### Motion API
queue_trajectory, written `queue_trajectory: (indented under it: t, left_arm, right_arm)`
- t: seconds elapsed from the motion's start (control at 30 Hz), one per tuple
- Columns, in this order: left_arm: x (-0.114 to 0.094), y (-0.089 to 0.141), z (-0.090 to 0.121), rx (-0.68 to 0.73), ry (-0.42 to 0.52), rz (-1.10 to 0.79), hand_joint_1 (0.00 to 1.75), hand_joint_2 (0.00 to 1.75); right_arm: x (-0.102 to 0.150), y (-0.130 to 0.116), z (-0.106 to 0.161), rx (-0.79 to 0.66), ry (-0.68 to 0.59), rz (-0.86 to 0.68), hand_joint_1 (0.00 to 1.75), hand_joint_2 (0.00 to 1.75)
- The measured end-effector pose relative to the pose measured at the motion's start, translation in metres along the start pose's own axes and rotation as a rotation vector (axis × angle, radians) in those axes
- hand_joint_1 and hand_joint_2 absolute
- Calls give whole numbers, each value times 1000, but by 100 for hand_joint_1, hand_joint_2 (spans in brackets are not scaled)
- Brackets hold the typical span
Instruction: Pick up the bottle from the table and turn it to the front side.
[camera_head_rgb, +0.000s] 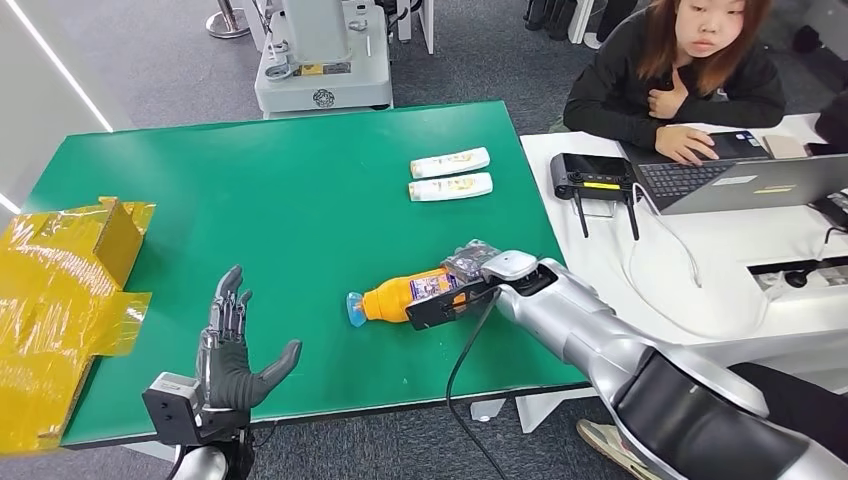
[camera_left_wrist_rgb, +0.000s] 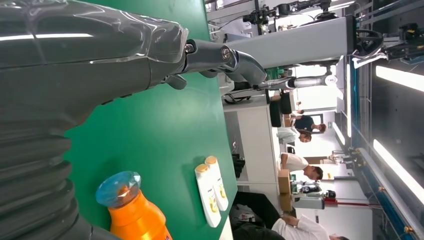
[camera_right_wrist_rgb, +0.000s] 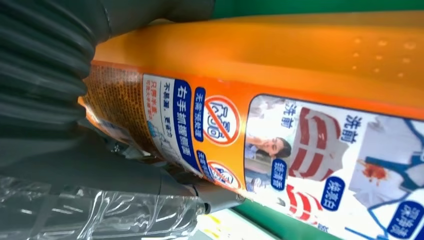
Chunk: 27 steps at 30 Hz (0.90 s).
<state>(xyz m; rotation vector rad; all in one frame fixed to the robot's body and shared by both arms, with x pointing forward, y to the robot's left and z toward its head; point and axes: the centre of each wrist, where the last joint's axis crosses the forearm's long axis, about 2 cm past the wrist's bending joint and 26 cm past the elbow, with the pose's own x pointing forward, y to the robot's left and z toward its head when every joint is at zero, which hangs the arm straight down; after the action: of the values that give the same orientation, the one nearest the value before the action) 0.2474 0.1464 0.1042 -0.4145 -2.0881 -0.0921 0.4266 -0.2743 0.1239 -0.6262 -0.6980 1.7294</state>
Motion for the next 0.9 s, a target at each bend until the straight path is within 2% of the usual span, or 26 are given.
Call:
queue_trajectory:
  t: [0.17,0.33,0.47,0.63,0.77,0.9]
  left_arm:
    - [0,-1,7,-5,14,-6,0,175]
    - [0,0,18,7,20,-28,0,175]
    - [2,0,24,27,17,-61,0,175]
    - [2,-1,27,47,22,-86,0,175]
    - [2,-1,27,50,31,-75,0,175]
    - [2,2,26,16,81,1,0,175]
  right_arm:
    - [-2,17,-1,-92,-90,-132,175,175]
    - [5,53,-2,-192,-315,-483,175,175]
    - [28,96,2,-305,-454,-725,175,175]
    - [66,141,19,-418,-533,-968,175,175]
    - [92,157,37,-499,-570,-1124,175,175]
    - [102,163,51,-547,-598,-1197,175,175]
